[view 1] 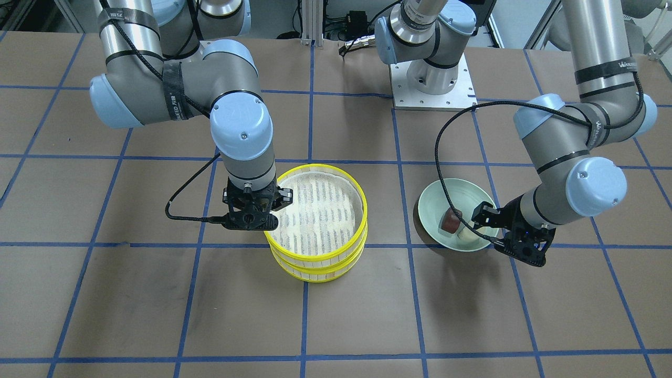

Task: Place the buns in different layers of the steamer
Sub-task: 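Lift the top tier aside with the right gripper while the left grasps the white bun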

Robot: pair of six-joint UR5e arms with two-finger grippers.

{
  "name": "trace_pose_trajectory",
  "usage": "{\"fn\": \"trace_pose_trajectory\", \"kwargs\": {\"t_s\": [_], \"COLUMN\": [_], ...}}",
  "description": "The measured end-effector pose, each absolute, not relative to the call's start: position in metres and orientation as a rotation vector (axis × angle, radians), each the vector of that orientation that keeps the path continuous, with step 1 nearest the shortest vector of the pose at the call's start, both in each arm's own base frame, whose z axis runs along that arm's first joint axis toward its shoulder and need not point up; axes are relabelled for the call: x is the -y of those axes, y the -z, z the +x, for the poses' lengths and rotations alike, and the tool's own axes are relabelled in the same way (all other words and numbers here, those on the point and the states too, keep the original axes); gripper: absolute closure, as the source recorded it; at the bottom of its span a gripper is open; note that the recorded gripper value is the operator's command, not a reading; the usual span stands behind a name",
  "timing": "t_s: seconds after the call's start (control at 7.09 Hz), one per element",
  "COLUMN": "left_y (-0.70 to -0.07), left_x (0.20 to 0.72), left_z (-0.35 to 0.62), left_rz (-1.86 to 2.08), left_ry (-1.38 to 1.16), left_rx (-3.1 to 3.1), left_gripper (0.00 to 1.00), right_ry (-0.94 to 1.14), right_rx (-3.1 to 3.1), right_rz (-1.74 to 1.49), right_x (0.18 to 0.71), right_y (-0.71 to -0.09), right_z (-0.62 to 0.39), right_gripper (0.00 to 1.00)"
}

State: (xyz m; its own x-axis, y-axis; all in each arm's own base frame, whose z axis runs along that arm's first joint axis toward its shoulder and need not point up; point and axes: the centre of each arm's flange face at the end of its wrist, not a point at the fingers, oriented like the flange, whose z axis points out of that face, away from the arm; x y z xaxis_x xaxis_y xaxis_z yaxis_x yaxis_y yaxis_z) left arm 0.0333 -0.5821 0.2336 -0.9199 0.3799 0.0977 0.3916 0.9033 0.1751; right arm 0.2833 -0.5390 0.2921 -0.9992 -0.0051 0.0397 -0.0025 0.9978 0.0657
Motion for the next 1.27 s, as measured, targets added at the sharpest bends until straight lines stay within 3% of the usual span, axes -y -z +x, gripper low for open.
{"fn": "trace_pose_trajectory", "kwargs": {"t_s": [0.14,0.28,0.42,0.56,0.99,1.27], "left_y": [-0.223,-0.214,-0.206,-0.200,-0.197,-0.215], "left_x": [0.582,0.582,0.581,0.578,0.572,0.579], "left_z": [0.034,0.034,0.033,0.033,0.031,0.034], "left_rz": [-0.616,-0.622,-0.622,-0.616,-0.574,-0.567], "left_ry": [0.331,0.361,0.393,0.440,0.526,0.477], "left_rx": [2.990,2.975,2.959,2.938,2.907,2.927], "left_gripper": [0.35,0.47,0.78,1.00,1.00,1.00], "right_ry": [0.106,0.113,0.121,0.143,0.222,0.239], "right_rx": [3.099,3.099,3.100,3.083,3.028,3.025], "right_rz": [-0.001,-0.006,0.029,0.098,0.317,0.371], "right_x": [0.539,0.538,0.538,0.543,0.565,0.568], "right_y": [-0.298,-0.312,-0.331,-0.345,-0.348,-0.343], "right_z": [0.280,0.271,0.252,0.218,0.110,0.089], "right_gripper": [1.00,1.00,1.00,1.00,1.00,1.00]}}
